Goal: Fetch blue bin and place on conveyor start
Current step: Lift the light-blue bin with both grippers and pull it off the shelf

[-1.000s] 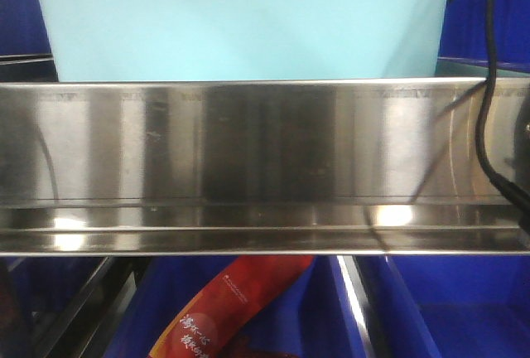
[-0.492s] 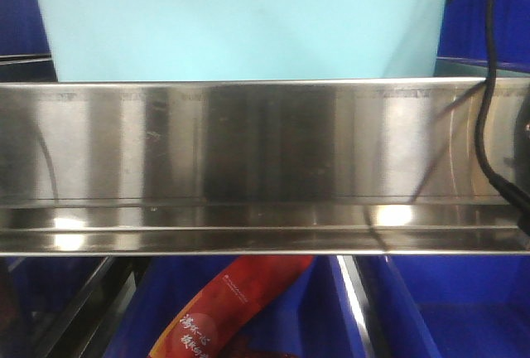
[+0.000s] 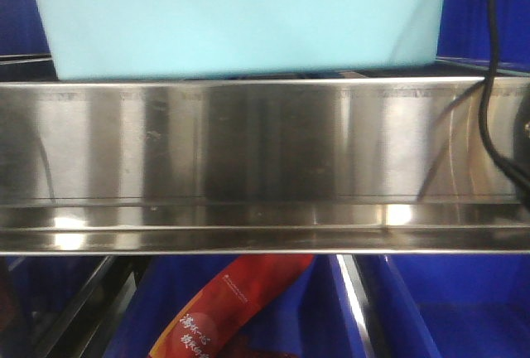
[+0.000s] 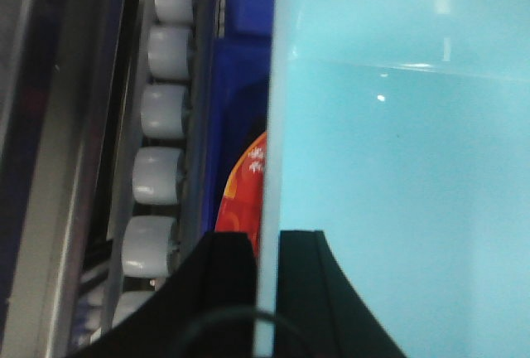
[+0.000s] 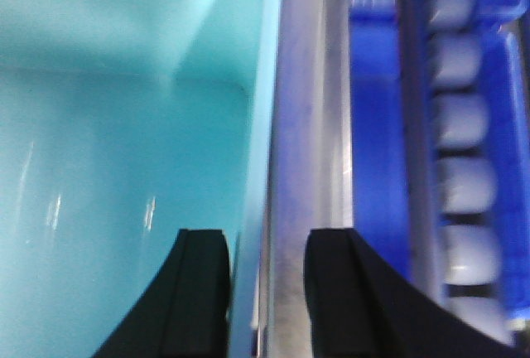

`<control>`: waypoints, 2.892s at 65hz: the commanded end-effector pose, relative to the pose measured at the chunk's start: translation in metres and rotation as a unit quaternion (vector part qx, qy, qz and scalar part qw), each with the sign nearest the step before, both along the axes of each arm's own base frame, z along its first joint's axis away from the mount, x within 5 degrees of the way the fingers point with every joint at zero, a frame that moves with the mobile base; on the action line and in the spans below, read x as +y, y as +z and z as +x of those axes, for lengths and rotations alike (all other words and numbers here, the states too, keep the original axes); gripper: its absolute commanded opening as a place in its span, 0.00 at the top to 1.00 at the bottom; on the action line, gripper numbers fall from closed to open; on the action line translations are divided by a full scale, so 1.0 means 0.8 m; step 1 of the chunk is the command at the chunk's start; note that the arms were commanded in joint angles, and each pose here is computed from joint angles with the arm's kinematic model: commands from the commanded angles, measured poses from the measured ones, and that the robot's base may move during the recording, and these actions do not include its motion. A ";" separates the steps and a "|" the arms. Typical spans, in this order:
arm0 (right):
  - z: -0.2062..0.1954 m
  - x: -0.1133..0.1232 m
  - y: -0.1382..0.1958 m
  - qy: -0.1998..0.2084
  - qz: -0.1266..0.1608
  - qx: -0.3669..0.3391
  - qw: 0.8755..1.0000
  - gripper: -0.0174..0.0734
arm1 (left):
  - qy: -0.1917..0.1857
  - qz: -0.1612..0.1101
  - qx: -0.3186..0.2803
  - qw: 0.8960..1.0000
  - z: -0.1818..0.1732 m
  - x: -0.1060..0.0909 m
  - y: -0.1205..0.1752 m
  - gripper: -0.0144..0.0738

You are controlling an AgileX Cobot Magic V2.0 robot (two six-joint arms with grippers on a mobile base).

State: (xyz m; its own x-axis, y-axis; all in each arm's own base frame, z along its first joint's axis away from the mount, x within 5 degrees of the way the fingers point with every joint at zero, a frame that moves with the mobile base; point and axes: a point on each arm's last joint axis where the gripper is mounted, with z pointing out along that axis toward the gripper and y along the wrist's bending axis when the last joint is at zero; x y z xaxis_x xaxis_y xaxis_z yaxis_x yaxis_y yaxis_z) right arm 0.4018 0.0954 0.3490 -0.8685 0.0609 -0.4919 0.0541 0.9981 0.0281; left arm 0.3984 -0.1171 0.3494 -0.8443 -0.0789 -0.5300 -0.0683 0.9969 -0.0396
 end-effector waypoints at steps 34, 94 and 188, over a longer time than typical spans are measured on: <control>-0.075 0.026 0.187 0.010 -0.007 -0.237 0.971 0.98 | -0.012 -0.036 -0.210 0.977 -0.097 0.001 0.196 0.96; -0.103 0.019 0.234 0.003 -0.009 -0.304 0.952 0.98 | -0.018 -0.038 -0.270 0.962 -0.121 0.014 0.239 0.96; -0.092 0.027 0.193 0.029 -0.010 -0.311 0.950 0.98 | -0.010 -0.024 -0.243 0.970 -0.084 -0.001 0.188 0.96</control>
State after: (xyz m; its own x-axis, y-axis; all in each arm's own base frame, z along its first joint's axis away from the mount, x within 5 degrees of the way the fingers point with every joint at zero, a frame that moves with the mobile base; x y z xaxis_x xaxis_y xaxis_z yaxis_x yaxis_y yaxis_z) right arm 0.3307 0.1144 0.4921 -0.4877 -0.0375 -0.8722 0.0010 0.9991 -0.0435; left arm 0.3361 -0.1099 0.4945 -0.5172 -0.0767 -0.8524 -0.0518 0.9970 -0.0583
